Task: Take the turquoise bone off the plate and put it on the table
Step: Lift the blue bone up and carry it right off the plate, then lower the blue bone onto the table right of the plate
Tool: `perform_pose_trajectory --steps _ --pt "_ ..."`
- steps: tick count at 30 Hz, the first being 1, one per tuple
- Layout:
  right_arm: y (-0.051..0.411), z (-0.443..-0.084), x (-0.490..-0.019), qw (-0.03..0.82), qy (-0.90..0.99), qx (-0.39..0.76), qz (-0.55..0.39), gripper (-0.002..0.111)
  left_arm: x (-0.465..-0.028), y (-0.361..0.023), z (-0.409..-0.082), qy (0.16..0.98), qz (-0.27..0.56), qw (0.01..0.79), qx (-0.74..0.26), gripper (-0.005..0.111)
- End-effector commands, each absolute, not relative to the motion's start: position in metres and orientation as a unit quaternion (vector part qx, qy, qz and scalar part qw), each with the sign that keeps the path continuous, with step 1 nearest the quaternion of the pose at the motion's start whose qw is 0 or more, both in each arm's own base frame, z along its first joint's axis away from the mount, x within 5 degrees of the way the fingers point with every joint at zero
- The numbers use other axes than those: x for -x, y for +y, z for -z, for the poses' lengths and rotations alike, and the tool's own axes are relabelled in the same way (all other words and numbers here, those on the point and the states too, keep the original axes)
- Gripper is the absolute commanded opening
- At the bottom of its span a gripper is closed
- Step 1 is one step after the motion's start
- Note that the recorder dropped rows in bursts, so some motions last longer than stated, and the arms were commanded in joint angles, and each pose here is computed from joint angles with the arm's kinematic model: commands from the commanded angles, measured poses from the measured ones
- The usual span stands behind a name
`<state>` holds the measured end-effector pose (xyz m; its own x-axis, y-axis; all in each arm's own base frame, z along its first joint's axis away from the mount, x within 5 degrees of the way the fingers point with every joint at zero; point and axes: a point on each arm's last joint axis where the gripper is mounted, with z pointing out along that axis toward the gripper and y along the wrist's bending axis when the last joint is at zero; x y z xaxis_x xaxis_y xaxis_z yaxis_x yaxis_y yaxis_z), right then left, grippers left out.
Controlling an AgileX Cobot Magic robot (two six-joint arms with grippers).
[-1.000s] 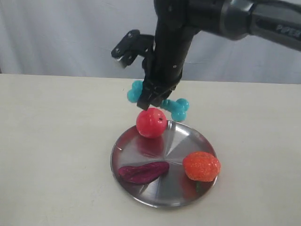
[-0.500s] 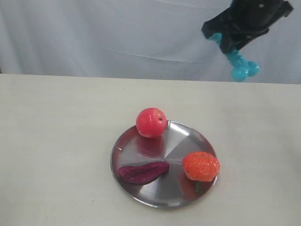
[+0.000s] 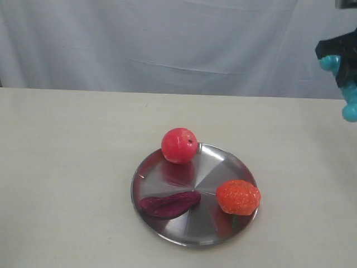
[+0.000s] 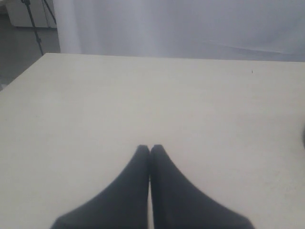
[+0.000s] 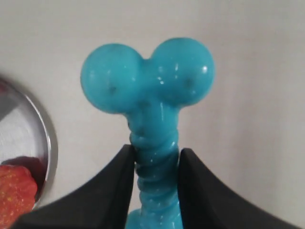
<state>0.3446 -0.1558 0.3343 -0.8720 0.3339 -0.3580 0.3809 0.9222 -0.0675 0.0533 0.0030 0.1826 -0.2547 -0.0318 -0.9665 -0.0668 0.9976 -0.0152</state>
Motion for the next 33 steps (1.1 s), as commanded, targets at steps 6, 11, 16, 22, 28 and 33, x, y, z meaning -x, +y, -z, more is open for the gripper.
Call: perform_pose_trajectory --steps 6,11,16,22,28,33 --pt "-0.149 -0.267 -0.34 0.121 0.971 -0.207 0.008 0.0 -0.053 0.003 -0.182 0.79 -0.013 0.611 0.035 0.0" --pt "-0.144 -0.218 -0.345 0.062 0.975 -0.21 -0.029 0.0 -0.053 0.003 -0.182 0.79 -0.013 0.611 0.035 0.0" --pt "-0.131 -0.177 -0.357 0.038 0.98 -0.191 -0.032 0.0 -0.053 0.003 -0.182 0.79 -0.013 0.611 0.035 0.0" --pt "-0.108 -0.148 -0.375 0.039 0.986 -0.16 -0.029 0.0 -0.053 0.003 -0.182 0.79 -0.013 0.611 0.035 0.0" --pt "-0.108 -0.146 -0.376 0.042 0.986 -0.159 -0.028 0.0 -0.053 0.003 -0.182 0.79 -0.013 0.611 0.035 0.0" --pt "-0.109 -0.146 -0.378 0.051 0.988 -0.146 -0.026 0.0 -0.053 0.003 -0.182 0.79 -0.013 0.611 0.035 0.0"
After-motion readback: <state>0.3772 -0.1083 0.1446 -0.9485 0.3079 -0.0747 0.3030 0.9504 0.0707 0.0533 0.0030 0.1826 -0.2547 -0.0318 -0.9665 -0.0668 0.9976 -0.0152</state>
